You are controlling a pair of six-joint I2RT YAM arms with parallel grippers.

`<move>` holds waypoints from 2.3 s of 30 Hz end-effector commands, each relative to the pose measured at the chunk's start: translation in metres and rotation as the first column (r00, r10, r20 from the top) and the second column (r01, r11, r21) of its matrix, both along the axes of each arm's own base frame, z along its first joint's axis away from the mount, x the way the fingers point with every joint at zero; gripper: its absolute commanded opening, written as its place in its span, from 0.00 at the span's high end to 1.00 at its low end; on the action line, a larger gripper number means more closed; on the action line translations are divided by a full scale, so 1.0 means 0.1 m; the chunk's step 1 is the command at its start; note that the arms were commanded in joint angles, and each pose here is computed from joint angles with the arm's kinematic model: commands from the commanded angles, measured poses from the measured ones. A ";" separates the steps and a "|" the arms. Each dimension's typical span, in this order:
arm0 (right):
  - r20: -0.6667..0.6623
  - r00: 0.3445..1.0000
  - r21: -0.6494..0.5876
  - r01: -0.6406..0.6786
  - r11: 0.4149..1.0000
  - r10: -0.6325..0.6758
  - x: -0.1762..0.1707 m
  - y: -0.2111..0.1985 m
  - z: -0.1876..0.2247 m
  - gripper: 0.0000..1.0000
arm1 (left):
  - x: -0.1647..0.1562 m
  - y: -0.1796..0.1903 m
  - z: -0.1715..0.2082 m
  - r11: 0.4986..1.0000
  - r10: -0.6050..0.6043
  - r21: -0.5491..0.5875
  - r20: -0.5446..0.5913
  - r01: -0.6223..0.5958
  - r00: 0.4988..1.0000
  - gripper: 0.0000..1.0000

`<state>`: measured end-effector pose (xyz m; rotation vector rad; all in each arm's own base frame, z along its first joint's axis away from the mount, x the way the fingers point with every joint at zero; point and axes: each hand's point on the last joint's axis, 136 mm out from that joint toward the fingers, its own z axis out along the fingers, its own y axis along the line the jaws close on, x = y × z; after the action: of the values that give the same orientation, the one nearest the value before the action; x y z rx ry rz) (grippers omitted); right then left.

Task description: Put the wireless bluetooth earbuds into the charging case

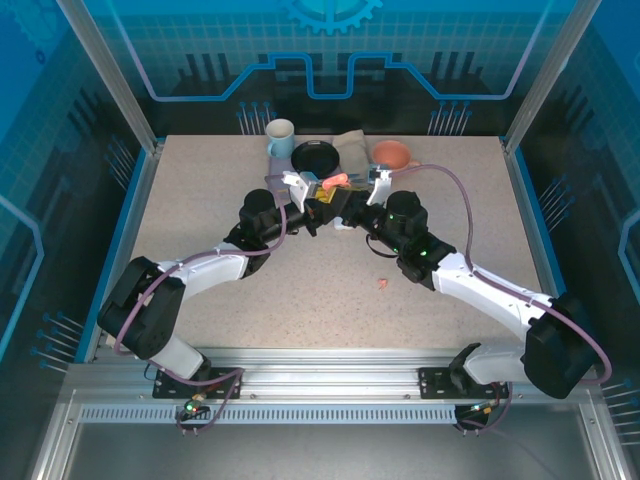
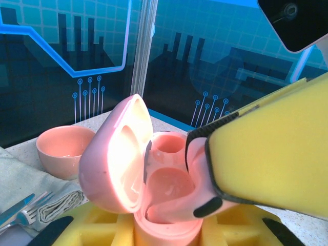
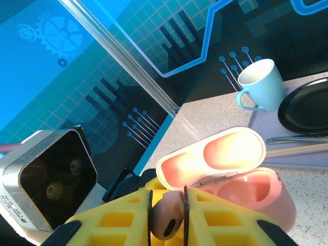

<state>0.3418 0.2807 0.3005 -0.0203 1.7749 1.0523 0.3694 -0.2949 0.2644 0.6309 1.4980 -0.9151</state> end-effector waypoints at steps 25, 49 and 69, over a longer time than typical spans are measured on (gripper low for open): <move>-0.122 0.992 -0.078 0.005 0.997 -0.015 0.12 -0.01 -0.13 0.48 | -0.09 -0.03 0.30 0.999 -0.025 -0.042 0.074 0.028 0.997 1.00; -0.180 0.983 -0.044 -0.052 0.998 0.043 -0.19 -0.18 0.26 0.31 | -0.10 0.01 0.25 0.999 -0.005 -0.041 0.062 0.007 0.998 1.00; -0.194 0.973 0.005 -0.122 0.992 0.121 -0.17 0.14 0.30 0.32 | -0.09 0.00 0.20 0.999 -0.010 -0.049 0.045 0.012 0.999 1.00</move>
<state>0.3263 0.2850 0.3135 -0.0117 2.0090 1.1199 0.3696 -0.2920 0.2725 0.6104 1.4807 -0.9022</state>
